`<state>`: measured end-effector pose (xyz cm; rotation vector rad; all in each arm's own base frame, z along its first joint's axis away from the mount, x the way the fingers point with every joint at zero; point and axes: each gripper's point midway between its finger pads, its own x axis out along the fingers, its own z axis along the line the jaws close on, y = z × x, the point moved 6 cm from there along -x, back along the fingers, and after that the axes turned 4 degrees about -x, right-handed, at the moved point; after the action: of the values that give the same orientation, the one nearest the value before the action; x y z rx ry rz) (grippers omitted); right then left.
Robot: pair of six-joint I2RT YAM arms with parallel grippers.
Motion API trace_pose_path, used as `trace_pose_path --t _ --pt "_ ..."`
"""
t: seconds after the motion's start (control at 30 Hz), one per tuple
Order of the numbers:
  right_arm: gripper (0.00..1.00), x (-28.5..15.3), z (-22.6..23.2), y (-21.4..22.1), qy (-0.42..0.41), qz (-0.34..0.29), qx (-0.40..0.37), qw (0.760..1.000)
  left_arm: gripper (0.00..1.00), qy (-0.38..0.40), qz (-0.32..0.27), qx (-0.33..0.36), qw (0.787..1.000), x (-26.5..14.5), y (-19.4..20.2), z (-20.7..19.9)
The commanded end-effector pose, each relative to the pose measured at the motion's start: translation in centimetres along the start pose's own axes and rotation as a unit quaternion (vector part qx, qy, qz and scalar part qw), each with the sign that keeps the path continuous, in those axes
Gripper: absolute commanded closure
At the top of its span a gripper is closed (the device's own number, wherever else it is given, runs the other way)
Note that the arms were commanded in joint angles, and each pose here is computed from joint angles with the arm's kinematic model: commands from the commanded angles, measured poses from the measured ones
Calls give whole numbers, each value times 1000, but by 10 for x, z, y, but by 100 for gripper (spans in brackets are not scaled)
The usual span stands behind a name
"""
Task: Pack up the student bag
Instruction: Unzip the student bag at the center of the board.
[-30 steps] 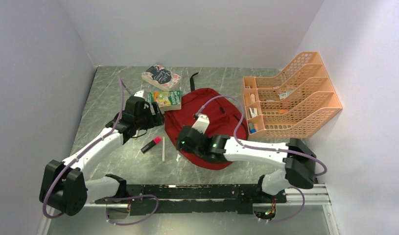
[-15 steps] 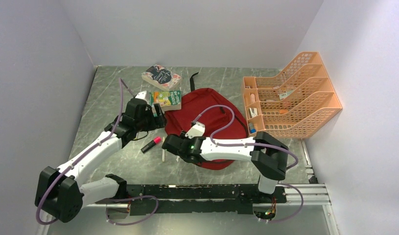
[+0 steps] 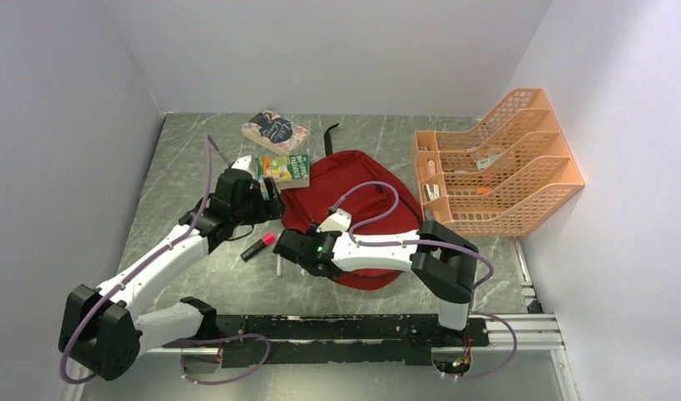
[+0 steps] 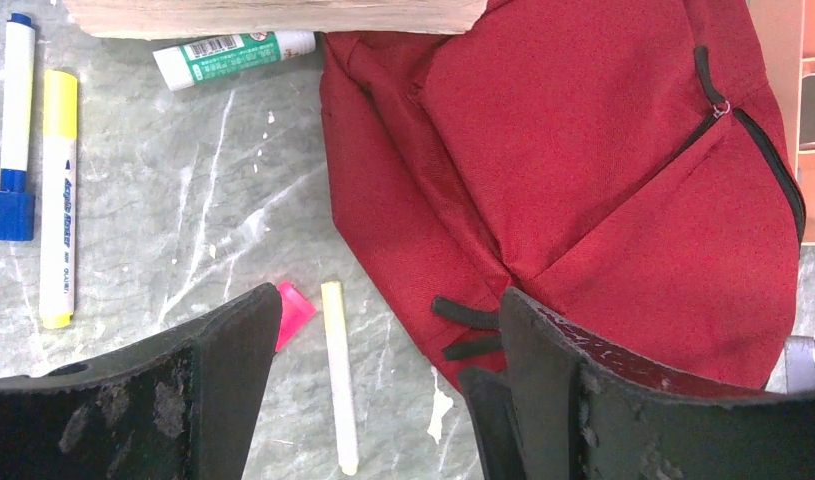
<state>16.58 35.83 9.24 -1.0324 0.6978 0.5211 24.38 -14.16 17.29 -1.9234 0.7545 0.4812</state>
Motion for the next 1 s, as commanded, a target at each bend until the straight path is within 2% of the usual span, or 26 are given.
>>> trace_pose_path --t 0.0,0.27,0.47,0.6,0.87,0.97 --pt "57 14 -7 -14 10 -46 29 998 15 3 -9 9 1000 -5 -4 -3" --pt "57 26 -5 -16 11 -62 36 997 15 3 -6 8 1000 -2 -2 -3" --pt "61 34 -5 -20 10 -73 39 997 16 0 -4 9 1000 -2 -2 -3" --pt "69 40 -8 -21 14 -75 37 996 16 0 -2 9 1000 0 -2 -3" --pt "96 36 -6 -24 -7 -71 8 997 16 -8 3 8 1000 2 1 0" --pt "100 26 -8 -26 -22 -52 -4 998 16 -10 7 4 1000 3 2 0"
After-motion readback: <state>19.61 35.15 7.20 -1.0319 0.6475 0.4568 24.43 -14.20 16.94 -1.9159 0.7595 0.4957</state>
